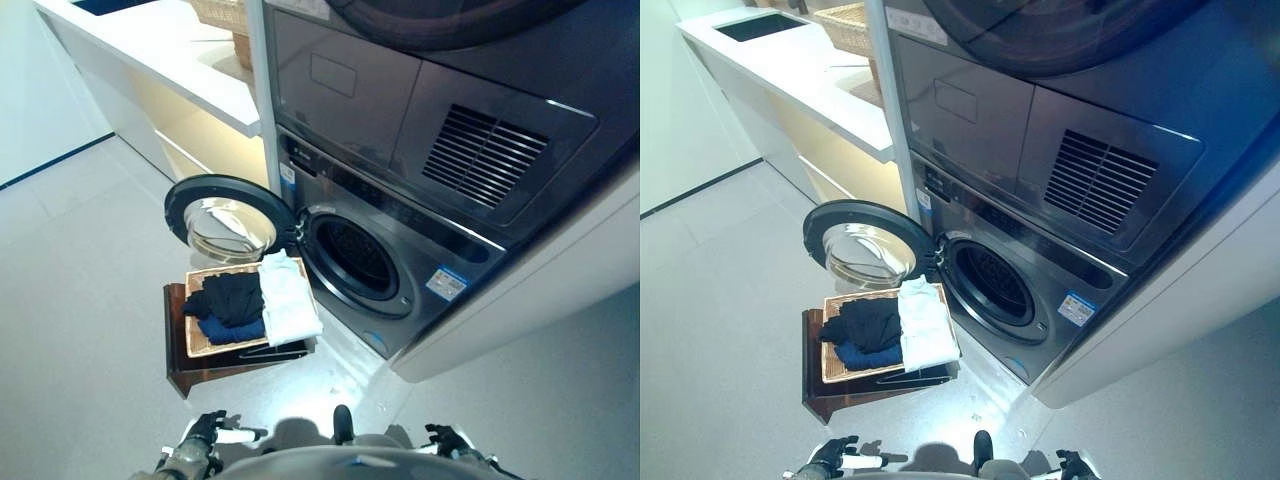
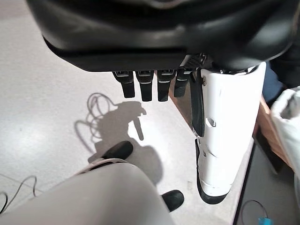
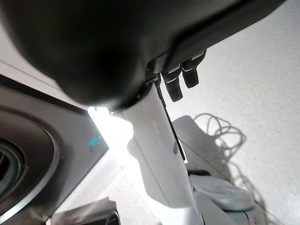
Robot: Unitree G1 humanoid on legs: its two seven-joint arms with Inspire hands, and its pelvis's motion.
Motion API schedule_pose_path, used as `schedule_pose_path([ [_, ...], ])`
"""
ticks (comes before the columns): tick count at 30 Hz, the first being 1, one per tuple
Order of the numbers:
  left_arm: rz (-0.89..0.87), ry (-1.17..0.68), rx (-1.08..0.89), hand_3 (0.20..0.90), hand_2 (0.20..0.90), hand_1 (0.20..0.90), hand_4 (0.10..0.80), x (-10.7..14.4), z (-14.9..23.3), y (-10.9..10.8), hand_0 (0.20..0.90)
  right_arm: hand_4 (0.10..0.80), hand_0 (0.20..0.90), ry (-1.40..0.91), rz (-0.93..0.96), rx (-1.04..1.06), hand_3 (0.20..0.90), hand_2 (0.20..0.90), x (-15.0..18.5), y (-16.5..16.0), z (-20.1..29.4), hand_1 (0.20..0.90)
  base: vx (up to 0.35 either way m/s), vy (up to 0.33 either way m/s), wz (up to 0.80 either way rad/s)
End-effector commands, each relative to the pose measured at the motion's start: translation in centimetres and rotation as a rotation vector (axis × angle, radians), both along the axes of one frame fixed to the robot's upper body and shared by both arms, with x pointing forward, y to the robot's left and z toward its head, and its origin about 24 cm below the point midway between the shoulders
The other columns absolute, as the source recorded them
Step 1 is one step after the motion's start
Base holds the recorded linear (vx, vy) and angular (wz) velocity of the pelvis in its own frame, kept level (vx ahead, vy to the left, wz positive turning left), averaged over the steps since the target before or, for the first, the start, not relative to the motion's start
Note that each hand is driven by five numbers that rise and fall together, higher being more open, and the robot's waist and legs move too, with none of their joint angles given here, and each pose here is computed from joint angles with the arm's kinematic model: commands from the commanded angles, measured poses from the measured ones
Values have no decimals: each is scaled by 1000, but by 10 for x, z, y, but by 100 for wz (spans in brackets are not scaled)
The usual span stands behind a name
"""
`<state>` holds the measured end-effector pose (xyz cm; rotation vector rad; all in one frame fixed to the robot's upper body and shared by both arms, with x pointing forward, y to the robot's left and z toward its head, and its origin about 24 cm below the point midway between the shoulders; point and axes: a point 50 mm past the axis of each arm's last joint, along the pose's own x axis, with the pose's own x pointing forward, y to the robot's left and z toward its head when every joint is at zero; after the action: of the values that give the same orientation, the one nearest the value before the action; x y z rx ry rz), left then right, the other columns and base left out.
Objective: Pick up the clothes and place them into the washing machine
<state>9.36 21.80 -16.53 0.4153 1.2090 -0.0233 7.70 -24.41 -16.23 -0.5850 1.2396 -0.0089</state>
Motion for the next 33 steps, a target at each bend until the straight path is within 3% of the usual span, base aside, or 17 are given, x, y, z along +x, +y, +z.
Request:
schedule_pose_path([
  [1, -48, -27, 5, 900, 900, 900, 800, 14, 2, -5, 900, 800, 900, -30, 12, -33, 900, 900, 12, -9, 5, 900, 68, -60, 11],
  [14, -65, -106, 21, 900, 900, 900, 800, 34, 9, -6, 900, 800, 900, -130, 42, -6, 900, 900, 44, -3, 12, 900, 24, -48, 12],
  [22, 1, -167, 57, 900, 900, 900, 800, 48, 16, 9, 900, 800, 900, -240, 70, -8, 900, 900, 78, -1, 24, 900, 49, 269, 6],
  [24, -8, -229, 103, 900, 900, 900, 800, 66, 26, 20, 900, 800, 900, -318, 115, -6, 900, 900, 104, 10, 33, 900, -49, 316, -48],
  [28, 7, -210, 108, 900, 900, 900, 800, 57, 24, 23, 900, 800, 900, -317, 194, 4, 900, 900, 111, 24, 33, 900, -2, 212, -35],
  [33, 3, -225, 105, 900, 900, 900, 800, 65, 25, 18, 900, 800, 900, -339, 284, 19, 900, 900, 123, 42, 36, 900, -19, 20, -23],
])
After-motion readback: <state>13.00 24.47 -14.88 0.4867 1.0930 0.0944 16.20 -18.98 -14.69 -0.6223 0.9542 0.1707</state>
